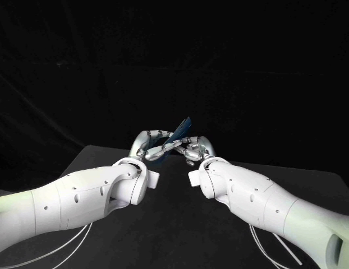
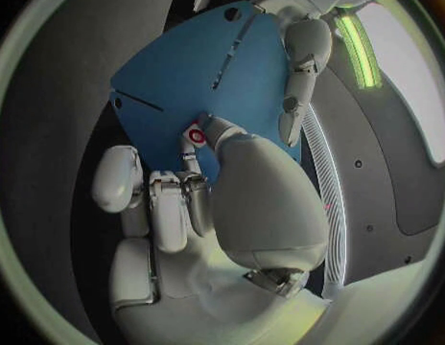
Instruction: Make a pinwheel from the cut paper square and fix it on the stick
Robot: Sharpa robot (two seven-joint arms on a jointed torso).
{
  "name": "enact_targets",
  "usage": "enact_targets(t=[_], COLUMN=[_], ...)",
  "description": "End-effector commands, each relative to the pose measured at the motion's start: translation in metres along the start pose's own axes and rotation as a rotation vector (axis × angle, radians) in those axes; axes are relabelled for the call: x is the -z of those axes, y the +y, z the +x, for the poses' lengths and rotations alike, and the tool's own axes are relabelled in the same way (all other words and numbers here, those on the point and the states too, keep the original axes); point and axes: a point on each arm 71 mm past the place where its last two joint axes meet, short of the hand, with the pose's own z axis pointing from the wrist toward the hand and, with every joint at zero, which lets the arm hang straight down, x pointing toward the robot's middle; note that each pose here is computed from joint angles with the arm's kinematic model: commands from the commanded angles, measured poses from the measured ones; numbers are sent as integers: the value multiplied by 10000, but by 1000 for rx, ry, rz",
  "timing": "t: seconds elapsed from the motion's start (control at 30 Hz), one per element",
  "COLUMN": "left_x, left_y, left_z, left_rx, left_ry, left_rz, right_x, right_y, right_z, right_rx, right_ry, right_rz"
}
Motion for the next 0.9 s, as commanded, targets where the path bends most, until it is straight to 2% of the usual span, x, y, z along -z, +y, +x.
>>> enact_targets(t=[0.03, 0.43, 0.9], left_x=[5, 52, 109], left_y=[-42, -102, -161], left_z=[29, 84, 149], left_rx=[5, 7, 17], left_ry=[22, 56, 86], left_rz=[31, 53, 56], right_x=[19, 38, 40], right_y=[-7, -66, -69], right_z=[35, -52, -69], right_rx=[-67, -121, -161], right_ry=[54, 35, 30], right_rz=[-19, -20, -23])
